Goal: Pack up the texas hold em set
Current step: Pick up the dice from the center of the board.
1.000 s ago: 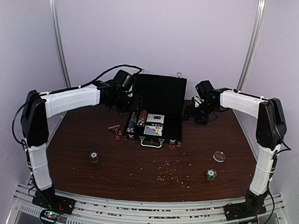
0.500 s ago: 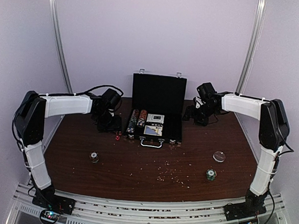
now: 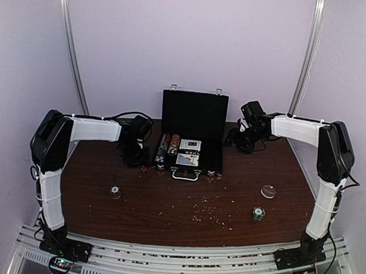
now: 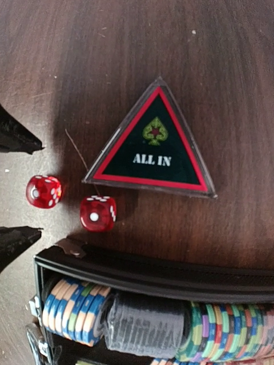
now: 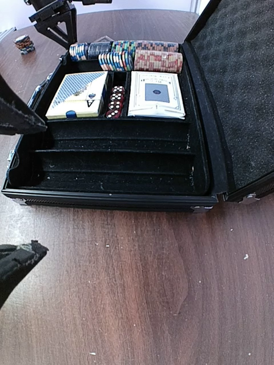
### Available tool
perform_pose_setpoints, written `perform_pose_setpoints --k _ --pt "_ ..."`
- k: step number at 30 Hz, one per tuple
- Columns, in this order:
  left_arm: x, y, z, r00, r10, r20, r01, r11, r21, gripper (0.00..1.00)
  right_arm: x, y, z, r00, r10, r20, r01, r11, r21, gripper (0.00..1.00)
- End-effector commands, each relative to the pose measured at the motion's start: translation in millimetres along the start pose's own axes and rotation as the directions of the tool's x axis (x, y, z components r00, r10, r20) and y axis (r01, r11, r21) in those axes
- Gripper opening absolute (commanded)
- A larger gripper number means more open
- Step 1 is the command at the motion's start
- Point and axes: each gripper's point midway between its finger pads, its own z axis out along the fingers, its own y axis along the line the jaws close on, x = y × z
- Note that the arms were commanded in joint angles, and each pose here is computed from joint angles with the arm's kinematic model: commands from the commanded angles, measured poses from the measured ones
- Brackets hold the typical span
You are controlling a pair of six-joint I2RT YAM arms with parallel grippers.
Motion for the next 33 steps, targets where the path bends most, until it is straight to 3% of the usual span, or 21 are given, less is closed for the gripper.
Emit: perform_pose_setpoints --k 1,11,24,27,33 --pt "-9.7 -8.3 2.7 1.000 0.023 0.020 -0.023 1.000 0.021 0.40 -7.8 0.3 -3.4 1.000 0.002 0.024 -0.002 1.000 0.002 0.63" --pt "-4.7 -7.8 14.6 1.000 0.030 -0.007 -0.029 0.999 0.017 0.24 -6.9 0.7 -2.1 1.000 -0.009 0.008 0.009 1.000 0.005 0.59" --pt "-8.8 -8.4 21.8 0.999 0.039 -0.003 -0.039 0.999 0.003 0.23 -7.7 3.2 -2.9 1.000 -0.030 -0.008 0.030 1.000 0.004 0.59" --pt "-10.2 -8.3 21.5 0.999 0.042 0.002 -0.042 0.999 0.000 0.29 -7.4 3.1 -2.3 0.999 -0.036 -0.012 0.036 0.999 0.006 0.59" --pt "-11.9 -7.8 23.4 0.998 0.057 0.007 -0.057 0.998 -0.009 0.29 -7.1 3.8 -0.9 0.999 -0.043 -0.019 0.043 0.999 0.002 0.59"
